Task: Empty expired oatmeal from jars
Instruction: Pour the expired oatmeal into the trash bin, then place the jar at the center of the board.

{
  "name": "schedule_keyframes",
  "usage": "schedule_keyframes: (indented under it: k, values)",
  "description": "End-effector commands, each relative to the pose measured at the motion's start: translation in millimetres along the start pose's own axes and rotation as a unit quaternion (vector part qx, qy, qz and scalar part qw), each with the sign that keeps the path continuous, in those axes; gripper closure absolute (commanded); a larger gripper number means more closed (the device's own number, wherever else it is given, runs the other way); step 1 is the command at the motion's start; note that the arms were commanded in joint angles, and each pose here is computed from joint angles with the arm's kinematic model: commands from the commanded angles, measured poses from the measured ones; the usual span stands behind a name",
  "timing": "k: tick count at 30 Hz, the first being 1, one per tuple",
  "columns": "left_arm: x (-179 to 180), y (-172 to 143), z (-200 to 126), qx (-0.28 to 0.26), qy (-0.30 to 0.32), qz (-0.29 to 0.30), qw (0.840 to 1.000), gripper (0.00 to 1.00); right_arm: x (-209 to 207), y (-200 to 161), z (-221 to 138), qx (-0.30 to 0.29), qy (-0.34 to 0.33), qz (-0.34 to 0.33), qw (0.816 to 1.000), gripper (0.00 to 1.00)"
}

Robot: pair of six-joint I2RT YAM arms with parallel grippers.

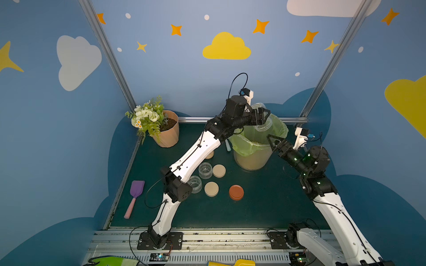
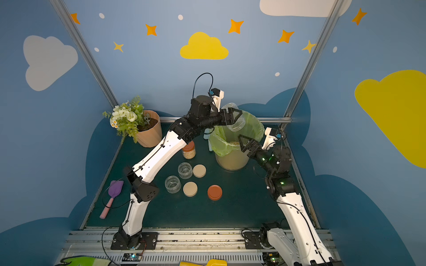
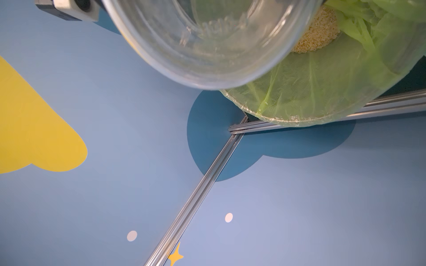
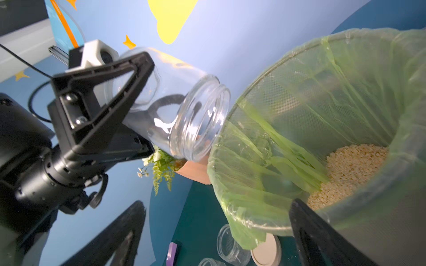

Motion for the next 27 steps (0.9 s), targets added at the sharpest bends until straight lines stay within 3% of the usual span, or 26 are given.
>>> schedule_keyframes:
  k: [1, 10, 19, 27]
  values:
    - [-24.7, 23.4, -33.3, -0.079, -0.060, -0.040, 0.994, 0.95, 6.0, -0.3, 8.4, -0.020, 0.036, 0.020, 0.999, 0.03]
    - [1.7, 13.7, -75.0, -0.176, -0.096, -0.164, 0.966, 0.91, 25.1, -12.3, 24.6, -0.052, 0.078, 0.028, 0.995, 0.03]
    - [30.6, -1.1, -100.6, -0.235, -0.151, -0.303, 0.911, 0.91, 45.9, -30.1, 39.2, -0.094, 0.109, 0.051, 0.988, 0.03]
    - [44.4, -14.9, -126.7, -0.275, -0.189, -0.368, 0.868, 0.87, 69.1, -41.8, 66.6, -0.096, 0.141, 0.075, 0.983, 0.03]
Point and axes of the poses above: each gripper's point midway between its finger pads, its own z axis out along the fingers, its own x axis along the line the jaws close on, y = z × x, the point moved 10 cm from there along -z, back along the fingers, and after that the axes turned 10 degrees about -z, right-handed, at the moved point
